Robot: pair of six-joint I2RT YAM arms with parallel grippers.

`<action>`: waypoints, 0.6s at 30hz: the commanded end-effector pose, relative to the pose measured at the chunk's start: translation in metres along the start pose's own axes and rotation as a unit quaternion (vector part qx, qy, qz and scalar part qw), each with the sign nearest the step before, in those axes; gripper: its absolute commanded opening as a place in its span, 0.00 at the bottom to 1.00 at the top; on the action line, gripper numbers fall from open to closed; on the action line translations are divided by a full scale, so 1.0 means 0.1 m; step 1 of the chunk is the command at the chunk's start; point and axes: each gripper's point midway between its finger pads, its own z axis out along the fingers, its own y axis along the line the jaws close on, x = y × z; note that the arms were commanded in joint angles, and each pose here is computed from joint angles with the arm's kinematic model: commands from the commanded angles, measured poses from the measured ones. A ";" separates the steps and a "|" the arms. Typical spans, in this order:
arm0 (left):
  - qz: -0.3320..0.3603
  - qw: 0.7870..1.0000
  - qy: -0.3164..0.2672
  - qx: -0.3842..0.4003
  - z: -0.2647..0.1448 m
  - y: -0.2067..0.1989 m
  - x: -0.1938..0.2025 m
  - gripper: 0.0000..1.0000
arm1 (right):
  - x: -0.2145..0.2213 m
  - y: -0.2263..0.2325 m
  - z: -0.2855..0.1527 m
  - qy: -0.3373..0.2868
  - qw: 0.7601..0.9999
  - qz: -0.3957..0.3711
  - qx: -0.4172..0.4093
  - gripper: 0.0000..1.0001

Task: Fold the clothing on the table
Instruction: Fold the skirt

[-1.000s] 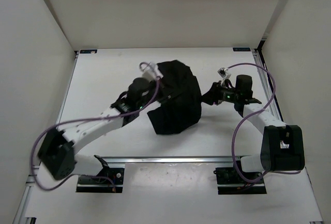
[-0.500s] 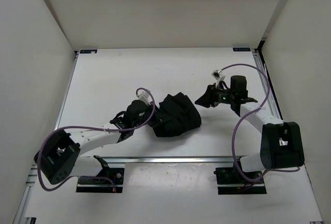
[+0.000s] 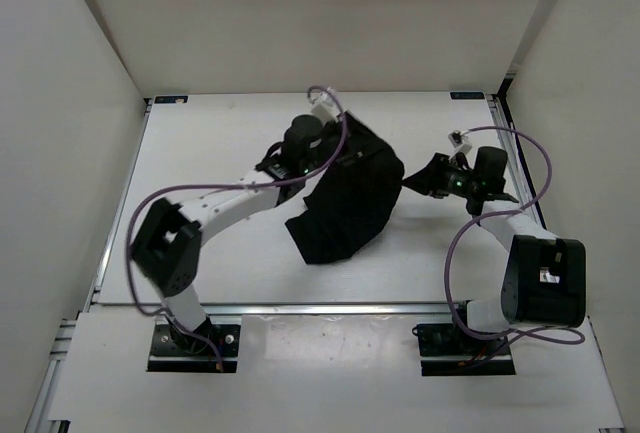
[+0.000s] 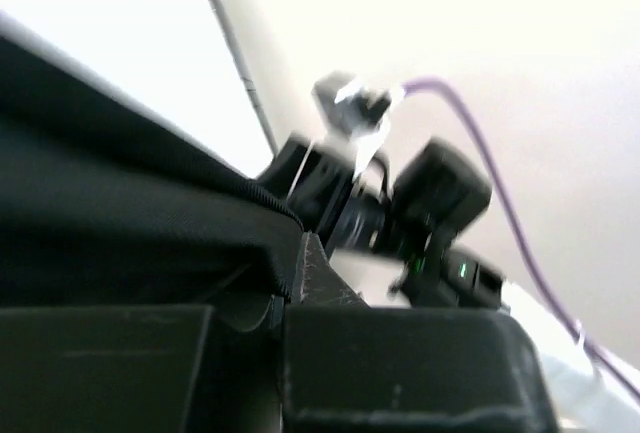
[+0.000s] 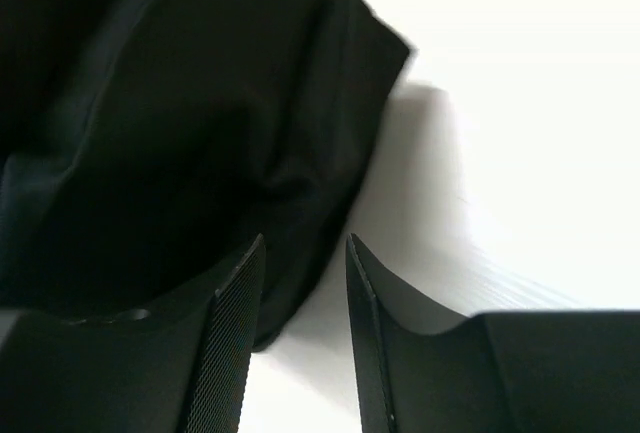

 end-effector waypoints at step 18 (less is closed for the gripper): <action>0.016 0.999 0.048 0.011 0.29 -0.07 0.25 0.00 | -0.23 -0.33 -0.33 -0.074 0.995 0.042 0.058 0.44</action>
